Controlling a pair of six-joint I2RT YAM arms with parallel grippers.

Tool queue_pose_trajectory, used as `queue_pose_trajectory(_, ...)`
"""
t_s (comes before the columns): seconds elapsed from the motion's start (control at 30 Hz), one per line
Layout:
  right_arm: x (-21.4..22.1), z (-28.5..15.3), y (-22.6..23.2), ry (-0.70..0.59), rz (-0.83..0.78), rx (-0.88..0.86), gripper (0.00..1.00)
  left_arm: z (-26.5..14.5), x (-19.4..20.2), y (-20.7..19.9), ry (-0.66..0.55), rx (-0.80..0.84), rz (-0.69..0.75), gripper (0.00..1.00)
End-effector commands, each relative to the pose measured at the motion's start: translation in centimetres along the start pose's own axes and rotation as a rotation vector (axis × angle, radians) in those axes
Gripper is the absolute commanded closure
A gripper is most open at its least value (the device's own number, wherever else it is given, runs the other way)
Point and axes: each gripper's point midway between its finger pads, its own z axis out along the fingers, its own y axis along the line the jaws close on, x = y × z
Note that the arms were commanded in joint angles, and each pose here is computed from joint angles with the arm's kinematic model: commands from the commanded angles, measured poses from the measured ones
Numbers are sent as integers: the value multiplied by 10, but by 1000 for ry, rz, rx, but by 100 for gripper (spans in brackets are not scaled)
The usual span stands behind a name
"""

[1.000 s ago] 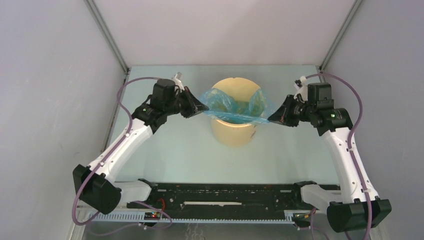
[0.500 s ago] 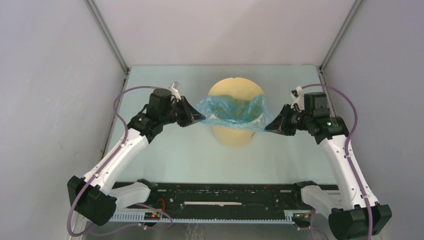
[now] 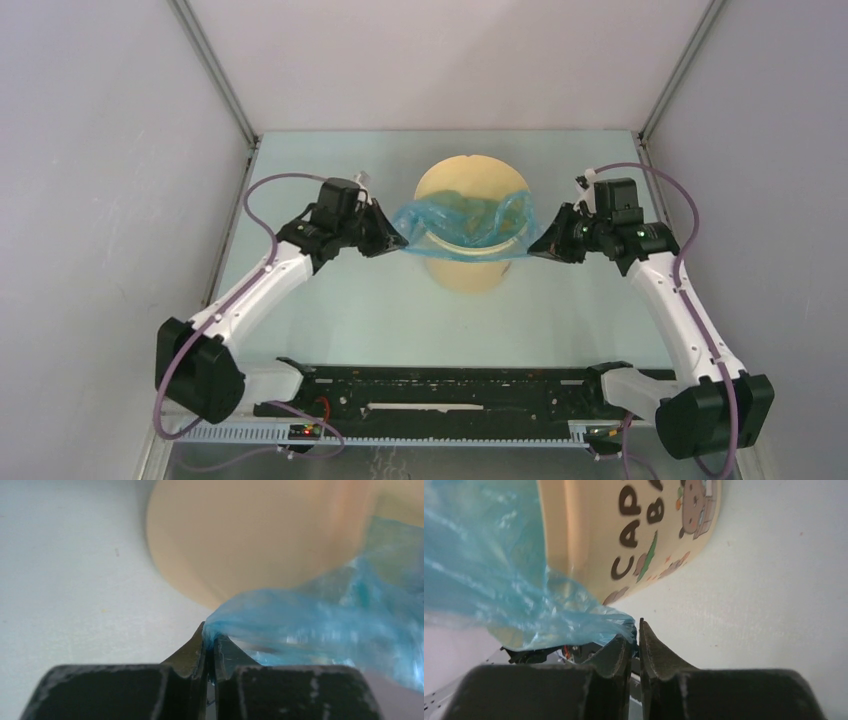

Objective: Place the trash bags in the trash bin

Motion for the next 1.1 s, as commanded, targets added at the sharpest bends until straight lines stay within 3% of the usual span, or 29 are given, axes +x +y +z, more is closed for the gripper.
queue_pose_trajectory(0.0,-21,11,-8,-68,-49,37,82,3,-24,3,-41,-54,66,88)
queue_pose_trajectory(0.2,-29,-8,7,-92,-60,-1,66,-13,-42,-17,-82,-22,99,63)
queue_pose_trajectory(0.43,-17,-44,22,-98,-102,-23,50,-50,-37,-17,-116,-38,171,39)
queue_pose_trajectory(0.67,-19,-68,43,-146,-205,-82,31,-94,-33,-14,-179,-62,286,25)
queue_pose_trajectory(0.8,-36,-66,56,-177,-279,-122,27,-108,-46,-26,-255,-51,407,11)
queue_pose_trajectory(1.07,-72,-44,56,-204,-370,-22,26,-84,-61,-53,-241,44,490,11)
